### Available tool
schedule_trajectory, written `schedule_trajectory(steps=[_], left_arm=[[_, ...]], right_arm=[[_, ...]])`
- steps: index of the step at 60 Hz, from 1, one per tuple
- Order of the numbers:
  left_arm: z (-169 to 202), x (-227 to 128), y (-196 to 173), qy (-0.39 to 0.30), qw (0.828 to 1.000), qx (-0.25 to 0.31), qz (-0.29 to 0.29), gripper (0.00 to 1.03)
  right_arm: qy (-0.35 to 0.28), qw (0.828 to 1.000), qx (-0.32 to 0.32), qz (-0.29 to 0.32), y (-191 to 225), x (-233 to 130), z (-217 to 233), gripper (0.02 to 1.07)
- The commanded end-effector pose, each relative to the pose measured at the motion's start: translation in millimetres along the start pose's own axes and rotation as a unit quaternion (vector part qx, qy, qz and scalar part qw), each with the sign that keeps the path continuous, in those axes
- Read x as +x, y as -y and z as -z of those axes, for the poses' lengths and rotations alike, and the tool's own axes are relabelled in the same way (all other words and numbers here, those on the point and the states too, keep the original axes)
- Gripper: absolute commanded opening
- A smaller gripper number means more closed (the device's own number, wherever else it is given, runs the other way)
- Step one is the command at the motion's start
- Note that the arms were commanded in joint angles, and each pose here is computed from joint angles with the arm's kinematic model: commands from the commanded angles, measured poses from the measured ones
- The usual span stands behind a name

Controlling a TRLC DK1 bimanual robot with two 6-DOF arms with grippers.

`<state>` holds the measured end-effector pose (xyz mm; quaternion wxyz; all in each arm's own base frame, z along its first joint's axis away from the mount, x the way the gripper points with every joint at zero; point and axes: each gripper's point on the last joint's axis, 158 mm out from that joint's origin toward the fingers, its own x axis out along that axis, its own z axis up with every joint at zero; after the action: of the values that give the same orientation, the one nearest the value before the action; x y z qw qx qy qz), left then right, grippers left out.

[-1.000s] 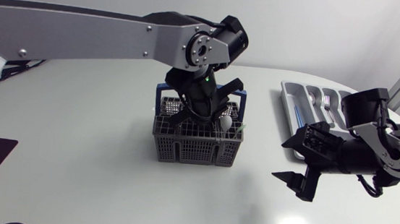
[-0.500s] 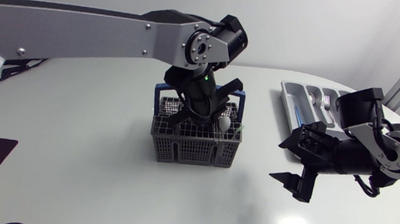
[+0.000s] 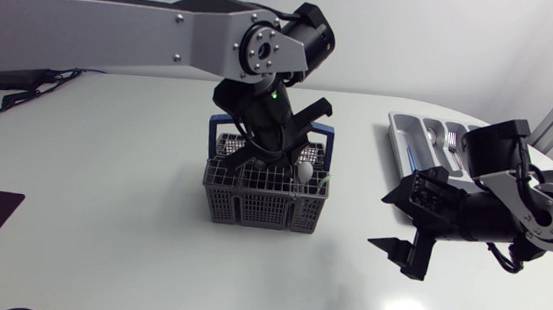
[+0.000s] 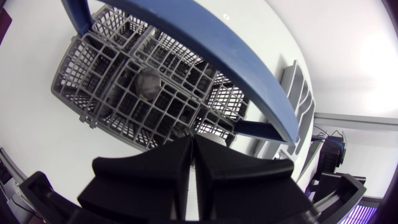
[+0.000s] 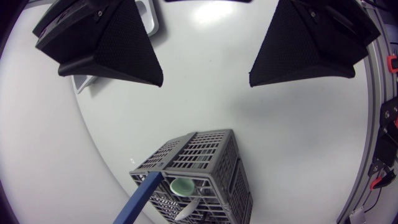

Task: Unload the cutlery basket into the drawer organizer.

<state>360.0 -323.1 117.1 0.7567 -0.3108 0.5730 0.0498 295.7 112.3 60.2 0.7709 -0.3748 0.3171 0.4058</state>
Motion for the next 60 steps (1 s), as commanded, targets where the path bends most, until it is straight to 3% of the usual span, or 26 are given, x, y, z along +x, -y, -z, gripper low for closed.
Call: schedule_trajectory(steps=[1, 27, 60], left_arm=[[-6, -14, -3, 0.007, 1.0, -0.016, 0.009, 0.04], [-4, -32, -2, -0.011, 0.999, -0.024, 0.039, 0.04], [-4, -69, 3, -0.014, 0.995, -0.028, 0.094, 0.05]], right_arm=[[-0.001, 1.0, 0.01, -0.002, -7, 1, 2, 1.02], [0.007, 1.0, 0.01, 0.004, -8, -4, -7, 1.02], [0.068, 0.996, 0.02, 0.045, 1, -28, -46, 1.02]])
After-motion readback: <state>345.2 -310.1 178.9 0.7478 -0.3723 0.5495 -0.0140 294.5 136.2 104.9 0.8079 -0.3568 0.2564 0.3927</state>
